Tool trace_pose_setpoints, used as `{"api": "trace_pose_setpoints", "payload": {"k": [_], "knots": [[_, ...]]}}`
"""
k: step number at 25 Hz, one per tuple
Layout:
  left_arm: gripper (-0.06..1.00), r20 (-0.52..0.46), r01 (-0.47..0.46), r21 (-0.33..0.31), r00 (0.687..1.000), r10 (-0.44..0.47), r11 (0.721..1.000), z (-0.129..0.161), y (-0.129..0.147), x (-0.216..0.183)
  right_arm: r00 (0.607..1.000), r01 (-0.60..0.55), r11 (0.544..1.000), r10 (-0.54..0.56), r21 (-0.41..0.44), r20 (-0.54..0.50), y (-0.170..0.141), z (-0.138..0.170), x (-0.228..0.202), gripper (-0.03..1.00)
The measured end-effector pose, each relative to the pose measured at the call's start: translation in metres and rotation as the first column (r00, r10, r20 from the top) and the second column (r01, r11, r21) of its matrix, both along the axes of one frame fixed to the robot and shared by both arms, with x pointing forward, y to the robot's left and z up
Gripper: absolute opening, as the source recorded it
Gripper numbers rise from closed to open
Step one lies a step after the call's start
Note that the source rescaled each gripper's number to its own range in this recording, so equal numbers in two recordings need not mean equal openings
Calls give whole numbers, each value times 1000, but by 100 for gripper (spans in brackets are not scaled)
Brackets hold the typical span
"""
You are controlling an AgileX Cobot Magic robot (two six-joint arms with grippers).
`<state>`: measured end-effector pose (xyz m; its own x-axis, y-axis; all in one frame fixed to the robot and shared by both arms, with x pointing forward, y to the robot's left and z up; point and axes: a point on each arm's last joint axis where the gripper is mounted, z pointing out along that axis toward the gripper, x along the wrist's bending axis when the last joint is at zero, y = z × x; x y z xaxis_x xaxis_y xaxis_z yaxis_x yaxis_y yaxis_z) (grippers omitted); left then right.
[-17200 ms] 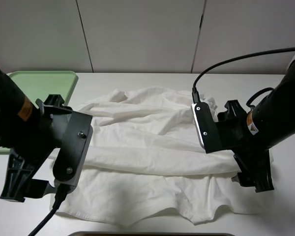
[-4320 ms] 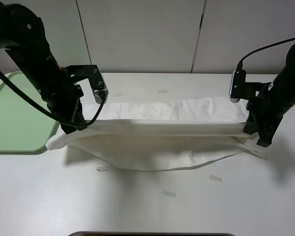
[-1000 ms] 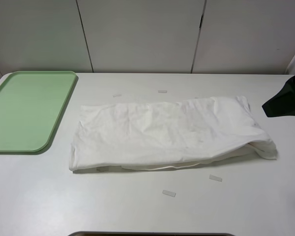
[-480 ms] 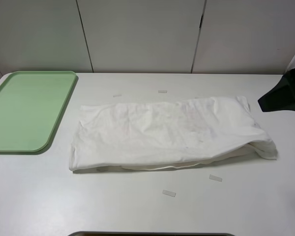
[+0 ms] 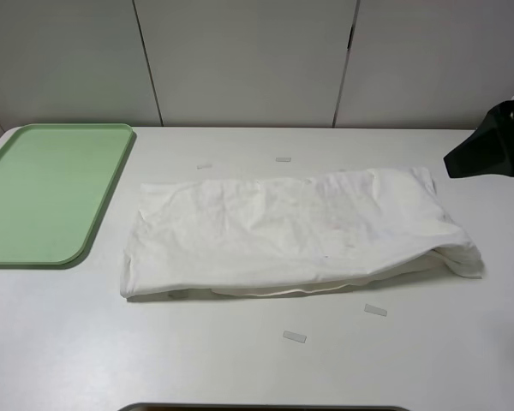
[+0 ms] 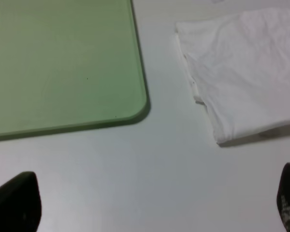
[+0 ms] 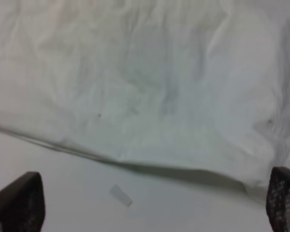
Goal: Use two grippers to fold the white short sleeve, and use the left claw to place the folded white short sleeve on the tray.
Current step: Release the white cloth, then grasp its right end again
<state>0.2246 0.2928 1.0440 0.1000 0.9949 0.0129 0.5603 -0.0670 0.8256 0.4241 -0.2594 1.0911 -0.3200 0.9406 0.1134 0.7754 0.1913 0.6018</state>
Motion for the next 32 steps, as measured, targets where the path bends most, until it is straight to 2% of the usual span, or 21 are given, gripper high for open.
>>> {"api": "trace_pose_setpoints", "payload": {"k": [3,8,10,12,13,19,23,29,32], "knots": [[97,1,0,0,1000,0,1000,0,0,0,999,27,1000,-27,11,-31,1,-8,11,100],[97,1,0,0,1000,0,1000,0,0,0,991,88,996,-89,-12,-104,0,-39,45,100],[97,1,0,0,1000,0,1000,0,0,0,981,110,992,-117,-55,-156,-1,-60,70,100],[97,1,0,0,1000,0,1000,0,0,0,977,114,991,-126,-72,-174,-1,-66,80,100],[97,1,0,0,1000,0,1000,0,0,0,969,113,987,-135,-113,-209,-2,-78,100,100],[97,1,0,0,1000,0,1000,0,0,0,952,100,966,-163,-239,-258,-8,-114,158,100],[97,1,0,0,1000,0,1000,0,0,0,934,115,959,-193,-260,-299,-19,-135,173,100],[97,1,0,0,1000,0,1000,0,0,0,876,124,949,-243,-291,-417,-46,-184,181,100],[97,1,0,0,1000,0,1000,0,0,0,860,122,948,-249,-295,-445,-53,-199,182,100]]}}
